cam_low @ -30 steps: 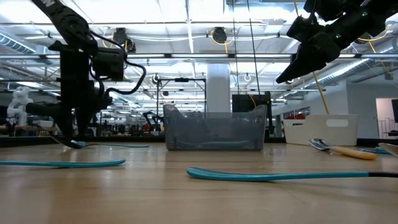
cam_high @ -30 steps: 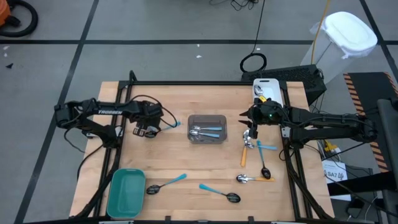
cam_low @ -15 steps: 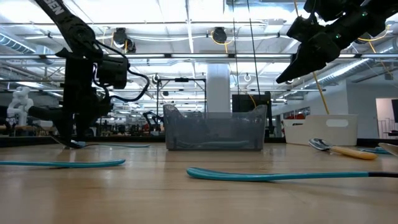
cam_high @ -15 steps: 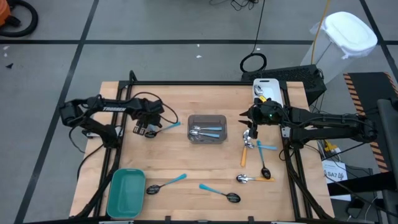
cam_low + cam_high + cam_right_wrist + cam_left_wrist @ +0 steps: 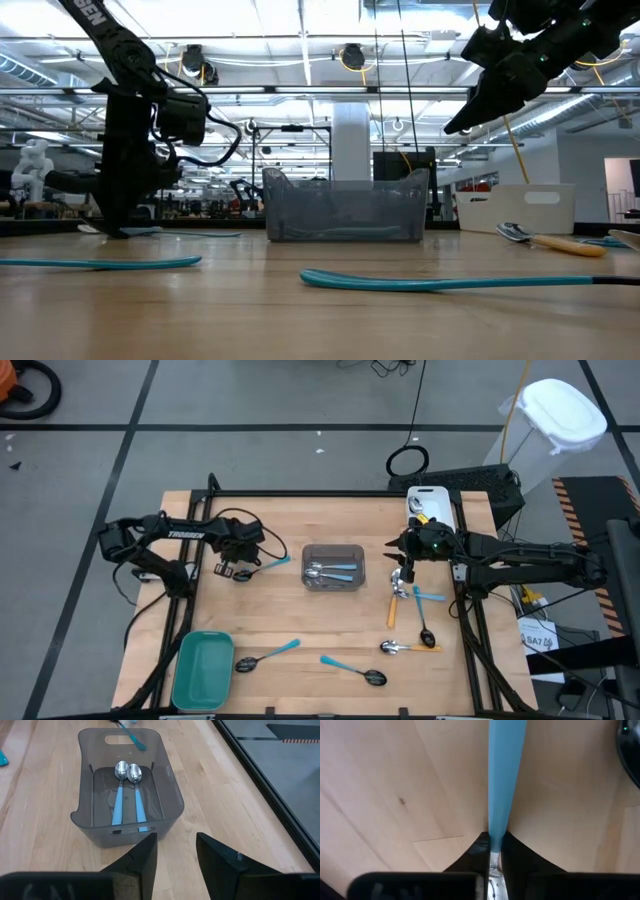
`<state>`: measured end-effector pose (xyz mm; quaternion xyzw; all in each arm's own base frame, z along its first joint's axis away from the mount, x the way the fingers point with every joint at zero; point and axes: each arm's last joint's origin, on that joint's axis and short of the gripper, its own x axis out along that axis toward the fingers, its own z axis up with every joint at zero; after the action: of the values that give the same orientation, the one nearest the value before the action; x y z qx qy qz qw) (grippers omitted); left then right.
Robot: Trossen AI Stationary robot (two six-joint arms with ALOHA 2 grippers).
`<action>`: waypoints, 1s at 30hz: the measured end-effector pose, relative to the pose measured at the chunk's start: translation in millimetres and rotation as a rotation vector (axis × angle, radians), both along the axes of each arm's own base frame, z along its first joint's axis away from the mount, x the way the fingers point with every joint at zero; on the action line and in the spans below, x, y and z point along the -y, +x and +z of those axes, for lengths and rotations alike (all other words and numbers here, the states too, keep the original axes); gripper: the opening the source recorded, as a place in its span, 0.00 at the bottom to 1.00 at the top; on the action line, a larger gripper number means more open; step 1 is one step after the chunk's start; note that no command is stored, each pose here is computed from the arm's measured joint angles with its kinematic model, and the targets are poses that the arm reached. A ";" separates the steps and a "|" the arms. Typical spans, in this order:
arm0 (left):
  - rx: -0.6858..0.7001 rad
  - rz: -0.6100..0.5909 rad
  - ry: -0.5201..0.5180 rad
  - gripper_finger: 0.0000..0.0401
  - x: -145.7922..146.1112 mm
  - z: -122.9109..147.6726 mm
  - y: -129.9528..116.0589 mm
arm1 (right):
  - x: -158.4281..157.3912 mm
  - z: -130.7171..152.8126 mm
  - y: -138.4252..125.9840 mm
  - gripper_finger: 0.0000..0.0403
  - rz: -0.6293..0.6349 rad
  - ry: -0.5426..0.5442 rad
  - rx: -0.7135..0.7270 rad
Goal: Sort silverware by color (type)
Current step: Put the left light blue spoon into the black bin
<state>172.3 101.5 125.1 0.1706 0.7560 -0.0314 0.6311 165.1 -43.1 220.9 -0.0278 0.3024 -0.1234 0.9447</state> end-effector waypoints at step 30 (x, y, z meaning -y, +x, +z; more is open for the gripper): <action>0.259 0.373 0.150 0.03 -4.2 49.2 47.7 | 0.0 0.0 0.0 0.33 0.000 0.000 0.000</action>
<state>220.0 105.7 174.3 0.0769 0.6873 0.1642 0.7034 165.1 -43.1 220.9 -0.0278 0.3025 -0.1233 0.9447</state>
